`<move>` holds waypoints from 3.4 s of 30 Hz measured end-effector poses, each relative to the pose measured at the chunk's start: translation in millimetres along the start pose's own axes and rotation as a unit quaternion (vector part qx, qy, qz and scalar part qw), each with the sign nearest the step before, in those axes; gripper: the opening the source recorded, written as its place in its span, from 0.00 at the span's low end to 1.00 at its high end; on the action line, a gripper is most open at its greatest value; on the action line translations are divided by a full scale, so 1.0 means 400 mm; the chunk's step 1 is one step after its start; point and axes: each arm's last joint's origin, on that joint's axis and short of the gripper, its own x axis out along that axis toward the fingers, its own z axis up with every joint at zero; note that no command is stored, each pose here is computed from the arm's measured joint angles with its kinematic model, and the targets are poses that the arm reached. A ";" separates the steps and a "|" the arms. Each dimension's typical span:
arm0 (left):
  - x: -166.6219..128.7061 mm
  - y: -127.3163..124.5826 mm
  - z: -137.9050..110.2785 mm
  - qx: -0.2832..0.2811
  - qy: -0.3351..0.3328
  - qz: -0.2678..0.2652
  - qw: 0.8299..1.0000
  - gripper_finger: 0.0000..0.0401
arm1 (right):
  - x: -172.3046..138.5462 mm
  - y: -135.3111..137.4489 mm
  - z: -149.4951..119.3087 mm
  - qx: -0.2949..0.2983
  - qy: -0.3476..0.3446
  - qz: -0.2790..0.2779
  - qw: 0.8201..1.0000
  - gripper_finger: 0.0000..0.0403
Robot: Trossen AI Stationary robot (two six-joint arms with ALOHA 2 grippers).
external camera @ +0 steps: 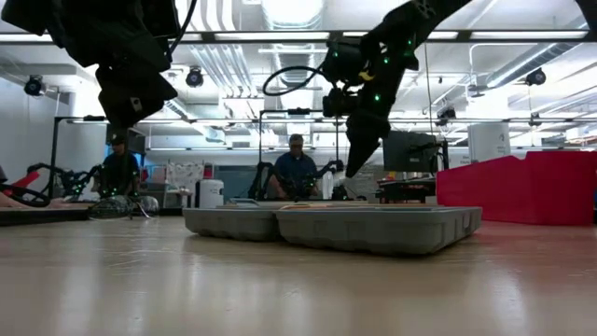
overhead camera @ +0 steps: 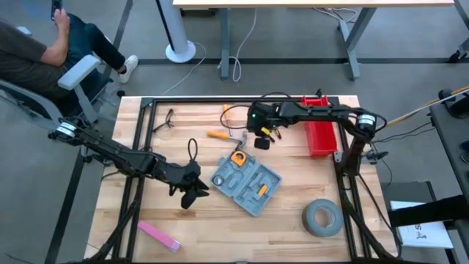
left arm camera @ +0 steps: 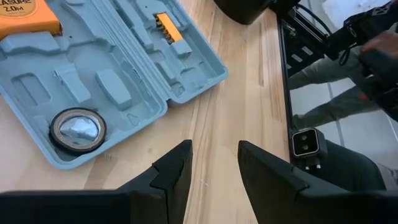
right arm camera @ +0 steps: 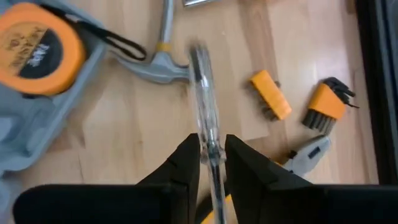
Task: Prefit tool cases
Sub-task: Remove the transparent flat screwdriver from the gray pre-fit tool case, then remove the yellow screwdriver bit set from the gray pre-fit tool case
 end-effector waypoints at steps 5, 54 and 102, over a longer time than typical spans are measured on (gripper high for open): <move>0.000 0.000 0.000 0.001 -0.002 0.002 1.000 0.34 | 0.001 -0.010 0.006 0.017 -0.022 0.007 1.000 0.11; -0.001 -0.008 0.019 0.060 -0.061 0.013 0.996 0.34 | -0.057 0.265 0.109 0.050 -0.176 0.102 0.978 0.08; 0.139 0.008 0.119 0.103 0.052 0.044 0.992 0.34 | -0.160 0.612 -0.068 -0.106 -0.003 0.096 0.990 0.30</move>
